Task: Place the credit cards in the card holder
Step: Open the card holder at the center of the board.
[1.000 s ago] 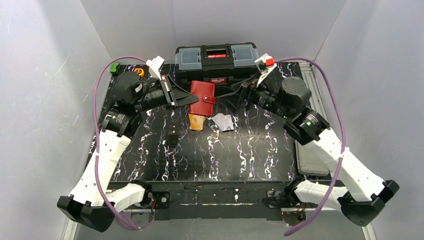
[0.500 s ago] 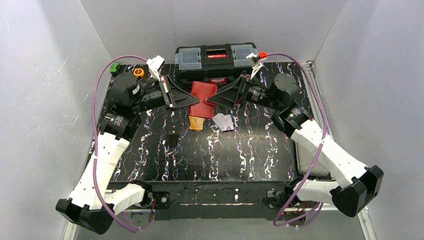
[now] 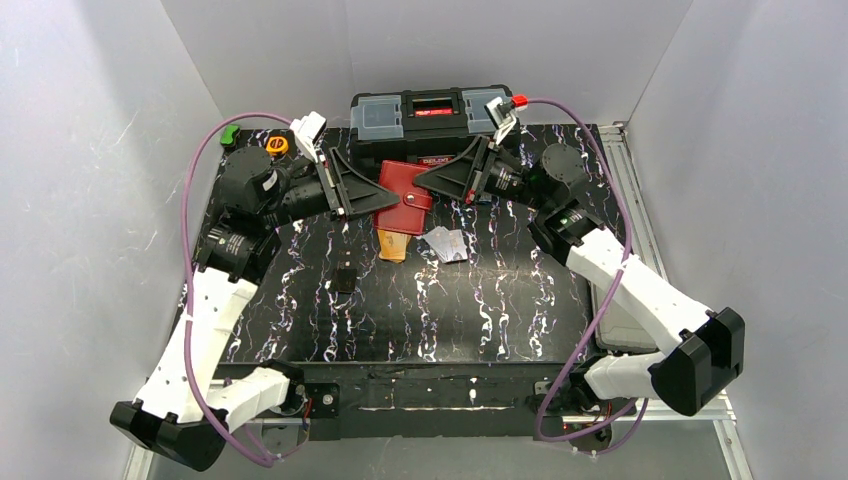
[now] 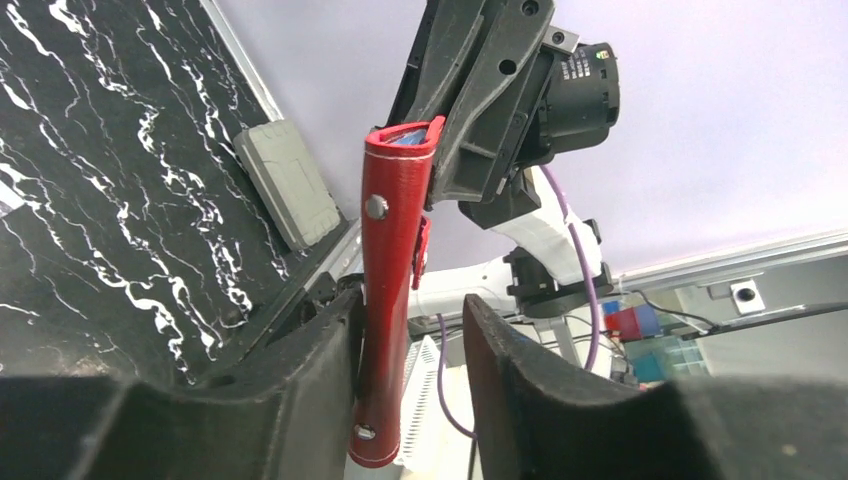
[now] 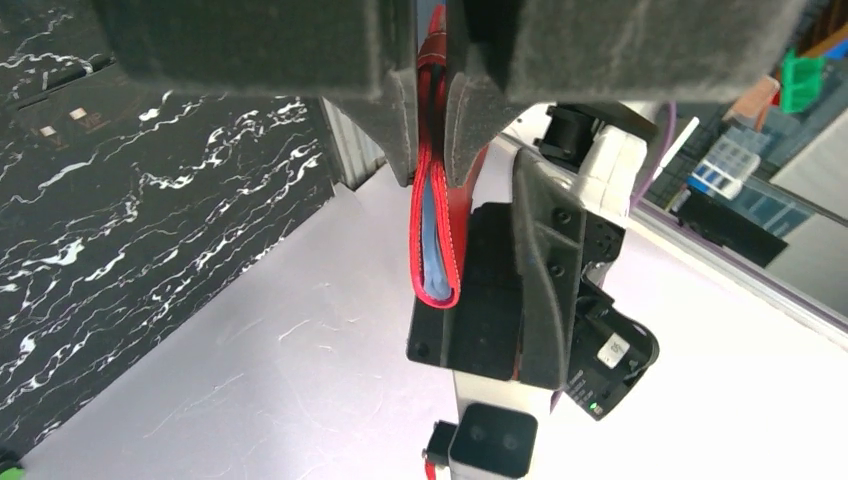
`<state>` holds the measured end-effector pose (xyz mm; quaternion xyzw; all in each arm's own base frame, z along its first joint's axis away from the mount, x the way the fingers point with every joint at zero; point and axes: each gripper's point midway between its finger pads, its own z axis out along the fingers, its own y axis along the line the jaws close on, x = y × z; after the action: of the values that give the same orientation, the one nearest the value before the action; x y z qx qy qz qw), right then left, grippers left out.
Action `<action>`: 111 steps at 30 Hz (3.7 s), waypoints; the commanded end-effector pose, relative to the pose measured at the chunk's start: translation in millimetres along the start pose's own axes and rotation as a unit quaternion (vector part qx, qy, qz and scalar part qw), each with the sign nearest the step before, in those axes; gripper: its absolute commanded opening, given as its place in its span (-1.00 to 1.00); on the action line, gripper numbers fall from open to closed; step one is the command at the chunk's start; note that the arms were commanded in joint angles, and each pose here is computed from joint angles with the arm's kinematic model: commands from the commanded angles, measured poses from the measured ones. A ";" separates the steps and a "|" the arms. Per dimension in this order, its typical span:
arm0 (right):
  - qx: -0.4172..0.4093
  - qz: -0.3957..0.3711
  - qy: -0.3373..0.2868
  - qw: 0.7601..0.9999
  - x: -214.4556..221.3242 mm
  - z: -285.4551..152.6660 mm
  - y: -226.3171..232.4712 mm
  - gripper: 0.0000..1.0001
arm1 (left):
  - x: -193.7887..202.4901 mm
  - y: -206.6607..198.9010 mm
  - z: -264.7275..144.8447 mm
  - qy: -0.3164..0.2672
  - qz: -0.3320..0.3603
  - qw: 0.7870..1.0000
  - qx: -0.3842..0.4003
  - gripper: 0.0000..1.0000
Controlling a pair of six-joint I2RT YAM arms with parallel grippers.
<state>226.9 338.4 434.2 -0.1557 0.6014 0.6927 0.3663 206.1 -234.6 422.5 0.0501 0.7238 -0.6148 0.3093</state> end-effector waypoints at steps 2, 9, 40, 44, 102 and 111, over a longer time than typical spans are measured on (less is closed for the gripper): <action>-0.014 0.000 -0.053 0.999 -20.8 -2.5 15.0 -0.97 | 4.6 -19.6 -11.5 -0.007 0.013 1.000 0.009 0.27; 0.010 0.012 -0.105 0.994 -31.5 -11.2 9.8 -0.97 | 19.3 -6.8 -12.1 0.003 0.008 1.000 -0.002 0.60; 0.020 0.070 -0.098 0.993 -15.6 2.1 -6.1 -0.97 | 1.8 -2.9 -1.5 -0.039 0.083 0.996 0.009 -0.44; 0.023 0.069 -0.090 0.993 -11.2 4.5 -7.0 -0.97 | -2.5 2.4 -0.5 -0.047 0.081 0.996 -0.007 -0.92; 0.371 -0.572 0.095 0.725 49.8 41.5 -46.0 0.20 | -20.3 44.8 -28.8 -0.101 -0.042 0.977 -0.183 -1.00; 0.343 -0.643 0.072 0.681 49.8 55.0 -30.0 0.19 | -24.4 37.4 -30.2 -0.104 -0.043 0.977 -0.181 -1.00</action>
<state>236.5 395.7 378.2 -0.3997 0.6161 0.0167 0.6785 237.9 -184.7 359.2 -0.1305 0.8247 -0.4441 0.3251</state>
